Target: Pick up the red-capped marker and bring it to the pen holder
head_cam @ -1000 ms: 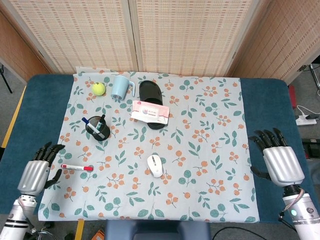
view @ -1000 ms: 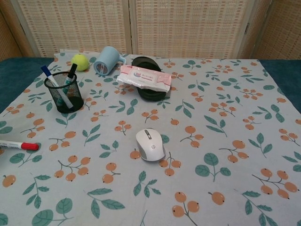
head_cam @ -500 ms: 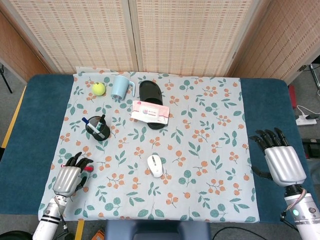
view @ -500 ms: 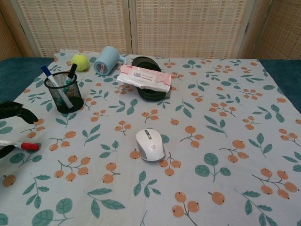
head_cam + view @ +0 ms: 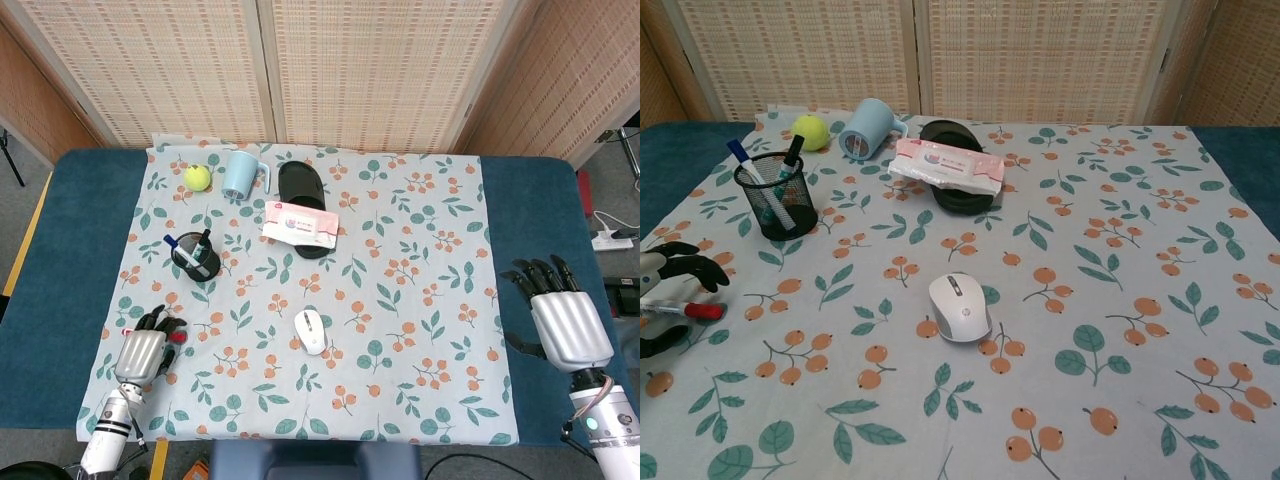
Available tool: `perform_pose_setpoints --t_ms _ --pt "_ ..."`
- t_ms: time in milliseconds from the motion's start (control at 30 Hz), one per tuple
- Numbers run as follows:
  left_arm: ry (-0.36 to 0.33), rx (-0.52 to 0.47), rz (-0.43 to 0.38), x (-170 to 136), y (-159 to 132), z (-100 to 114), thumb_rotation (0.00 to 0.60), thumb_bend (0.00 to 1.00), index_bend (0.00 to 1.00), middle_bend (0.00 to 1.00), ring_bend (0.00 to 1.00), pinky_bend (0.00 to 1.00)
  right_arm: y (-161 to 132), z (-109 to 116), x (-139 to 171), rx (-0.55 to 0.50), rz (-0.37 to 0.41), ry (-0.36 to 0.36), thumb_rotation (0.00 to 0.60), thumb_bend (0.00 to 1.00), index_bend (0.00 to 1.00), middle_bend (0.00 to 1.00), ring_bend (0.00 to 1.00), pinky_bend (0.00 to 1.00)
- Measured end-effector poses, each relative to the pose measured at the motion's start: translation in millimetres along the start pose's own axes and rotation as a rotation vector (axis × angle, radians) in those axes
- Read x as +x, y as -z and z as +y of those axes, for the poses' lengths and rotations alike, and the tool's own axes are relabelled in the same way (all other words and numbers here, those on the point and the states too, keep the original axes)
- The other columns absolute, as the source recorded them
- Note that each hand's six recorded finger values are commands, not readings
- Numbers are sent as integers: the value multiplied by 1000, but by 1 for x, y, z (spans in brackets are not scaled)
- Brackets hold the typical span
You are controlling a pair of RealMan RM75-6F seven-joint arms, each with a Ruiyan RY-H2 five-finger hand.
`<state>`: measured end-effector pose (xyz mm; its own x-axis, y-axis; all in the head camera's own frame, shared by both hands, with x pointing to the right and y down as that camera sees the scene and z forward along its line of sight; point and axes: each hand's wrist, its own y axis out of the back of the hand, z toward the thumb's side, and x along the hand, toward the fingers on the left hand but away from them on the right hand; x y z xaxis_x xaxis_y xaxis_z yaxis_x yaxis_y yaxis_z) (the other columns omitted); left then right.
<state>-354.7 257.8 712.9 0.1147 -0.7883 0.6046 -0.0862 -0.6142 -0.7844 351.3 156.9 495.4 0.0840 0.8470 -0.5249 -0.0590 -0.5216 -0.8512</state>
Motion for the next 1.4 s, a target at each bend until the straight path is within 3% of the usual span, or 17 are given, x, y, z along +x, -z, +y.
perform_pose_setpoints --t_ms 333,800,1400 --pt "-27 51 11 0 3 -7 600 372 397 354 93 184 0 1 0 -6 3 4 600 98 220 128 107 16" --pt "-68 109 22 3 2 -10 600 373 536 530 198 237 0 3 0 -14 7 8 600 98 231 128 125 16" --pt "-113 108 37 3 2 -1 600 373 547 550 221 251 1 5 1 -19 10 20 600 98 243 128 125 16"
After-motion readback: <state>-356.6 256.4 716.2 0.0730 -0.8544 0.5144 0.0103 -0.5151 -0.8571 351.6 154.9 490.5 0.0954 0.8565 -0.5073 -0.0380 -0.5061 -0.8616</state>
